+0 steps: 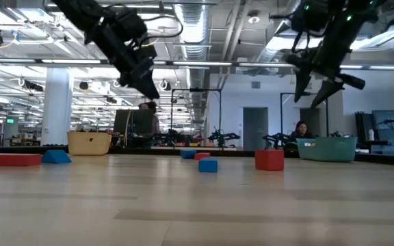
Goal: Sort & place blocks by color
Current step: Put the left red block into the orange bin
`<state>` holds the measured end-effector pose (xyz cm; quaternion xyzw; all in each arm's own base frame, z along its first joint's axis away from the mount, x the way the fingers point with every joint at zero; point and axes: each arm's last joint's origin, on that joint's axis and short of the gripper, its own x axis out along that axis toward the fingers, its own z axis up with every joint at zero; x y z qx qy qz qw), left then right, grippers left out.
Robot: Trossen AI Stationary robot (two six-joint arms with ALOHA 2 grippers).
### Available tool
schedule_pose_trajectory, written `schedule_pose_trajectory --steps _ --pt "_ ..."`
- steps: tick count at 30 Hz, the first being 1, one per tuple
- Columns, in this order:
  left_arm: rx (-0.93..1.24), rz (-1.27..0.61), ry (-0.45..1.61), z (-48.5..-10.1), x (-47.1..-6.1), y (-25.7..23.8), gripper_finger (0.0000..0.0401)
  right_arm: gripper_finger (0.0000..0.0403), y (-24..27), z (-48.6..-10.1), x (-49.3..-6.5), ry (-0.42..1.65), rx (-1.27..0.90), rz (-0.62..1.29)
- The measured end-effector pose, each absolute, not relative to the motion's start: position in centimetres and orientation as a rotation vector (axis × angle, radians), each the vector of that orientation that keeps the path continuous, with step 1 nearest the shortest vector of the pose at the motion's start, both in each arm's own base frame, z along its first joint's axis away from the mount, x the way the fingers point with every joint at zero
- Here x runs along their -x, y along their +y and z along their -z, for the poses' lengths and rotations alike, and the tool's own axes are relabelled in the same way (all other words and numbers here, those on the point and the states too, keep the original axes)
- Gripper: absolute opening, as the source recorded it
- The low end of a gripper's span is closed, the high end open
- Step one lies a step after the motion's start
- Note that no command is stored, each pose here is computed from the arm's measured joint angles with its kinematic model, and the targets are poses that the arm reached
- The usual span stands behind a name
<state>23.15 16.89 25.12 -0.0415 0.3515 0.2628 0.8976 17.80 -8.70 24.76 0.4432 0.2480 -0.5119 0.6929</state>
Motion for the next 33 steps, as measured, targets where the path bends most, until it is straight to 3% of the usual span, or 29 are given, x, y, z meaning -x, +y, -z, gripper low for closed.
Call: schedule_pose_trajectory --steps 9,18,33 --pt "0.331 -0.462 0.597 -20.2 -25.8 18.2 0.0224 0.0225 -4.1 -25.1 -19.1 0.483 -1.069 1.061" --pt "0.465 -0.428 0.702 -16.2 -29.6 16.0 0.0224 0.0225 -4.3 -24.6 -19.6 0.497 -0.999 1.098" --pt "0.468 -0.516 0.608 -19.8 -35.1 12.8 0.0224 0.0225 -6.5 -26.5 -17.5 0.574 -0.843 0.91"
